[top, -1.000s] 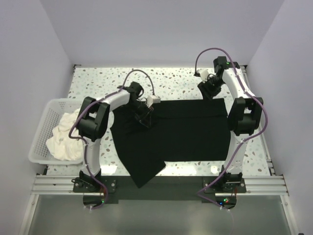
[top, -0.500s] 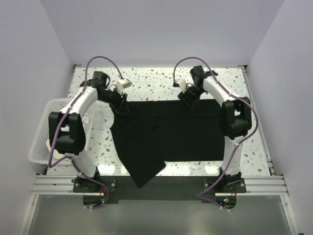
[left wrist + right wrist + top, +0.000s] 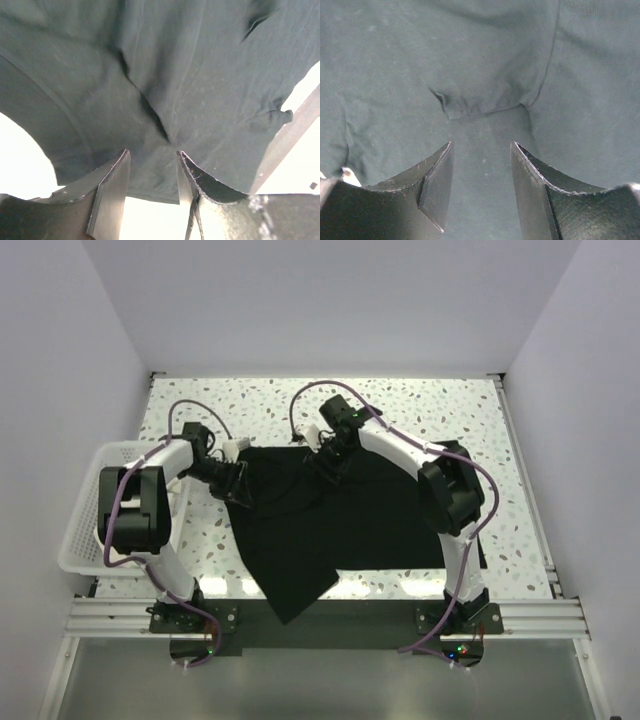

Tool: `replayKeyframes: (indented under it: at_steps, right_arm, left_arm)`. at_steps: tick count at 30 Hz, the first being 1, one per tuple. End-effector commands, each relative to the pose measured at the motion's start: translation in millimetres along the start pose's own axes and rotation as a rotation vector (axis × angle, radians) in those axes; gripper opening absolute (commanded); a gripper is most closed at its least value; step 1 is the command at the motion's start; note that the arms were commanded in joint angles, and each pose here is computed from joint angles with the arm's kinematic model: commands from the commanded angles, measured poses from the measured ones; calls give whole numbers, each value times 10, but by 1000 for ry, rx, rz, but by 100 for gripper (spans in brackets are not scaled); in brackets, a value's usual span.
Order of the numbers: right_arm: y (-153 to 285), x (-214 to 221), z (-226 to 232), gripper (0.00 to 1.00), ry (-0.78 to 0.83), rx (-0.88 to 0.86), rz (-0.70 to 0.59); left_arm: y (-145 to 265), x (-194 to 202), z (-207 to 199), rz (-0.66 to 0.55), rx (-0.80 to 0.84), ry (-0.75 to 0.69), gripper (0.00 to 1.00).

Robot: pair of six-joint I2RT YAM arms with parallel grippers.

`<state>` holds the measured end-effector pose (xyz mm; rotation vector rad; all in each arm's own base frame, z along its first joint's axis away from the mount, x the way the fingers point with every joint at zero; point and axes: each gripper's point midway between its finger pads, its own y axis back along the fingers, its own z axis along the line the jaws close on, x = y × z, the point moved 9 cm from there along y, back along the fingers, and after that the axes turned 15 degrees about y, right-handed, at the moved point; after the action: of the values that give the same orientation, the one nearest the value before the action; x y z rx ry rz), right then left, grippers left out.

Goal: Fold and stack the t-shirts
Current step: Fold the tshirt

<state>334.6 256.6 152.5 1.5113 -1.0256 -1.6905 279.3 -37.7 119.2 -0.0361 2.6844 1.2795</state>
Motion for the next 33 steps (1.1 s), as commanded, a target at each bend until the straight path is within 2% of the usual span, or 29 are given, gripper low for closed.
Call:
replayKeyframes:
  at_steps: [1, 6, 12, 20, 25, 28, 31, 32, 33]
  right_arm:
    - [-57, 32, -65, 52, -205, 14, -9]
    - [-180, 78, 12, 54, -343, -47, 9]
    - [-248, 76, 91, 56, -447, -113, -6]
    - [-344, 132, 62, 56, -537, -149, 2]
    - [-437, 172, 44, 52, -557, -160, 18]
    - [-461, 158, 41, 49, -567, -178, 11]
    - [-480, 162, 51, 37, -571, -194, 9]
    - [-477, 162, 54, 28, -571, -195, 9]
    - [-471, 163, 62, 24, -572, -199, 9]
  left_arm:
    - [-67, 69, 6, -26, 15, 71, 48]
    - [-160, 84, -10, -20, 51, 88, 49]
    - [-211, 40, -129, -26, 63, 39, 50]
    - [-336, 31, -210, -9, 83, 24, 49]
    - [-416, 44, -227, 10, 71, 23, 49]
    - [-442, 57, -211, 14, 55, 29, 47]
    - [-442, 70, -218, 24, 61, 29, 40]
    - [-436, 71, -225, 25, 64, 28, 33]
    - [-421, 83, -237, 31, 66, 28, 30]
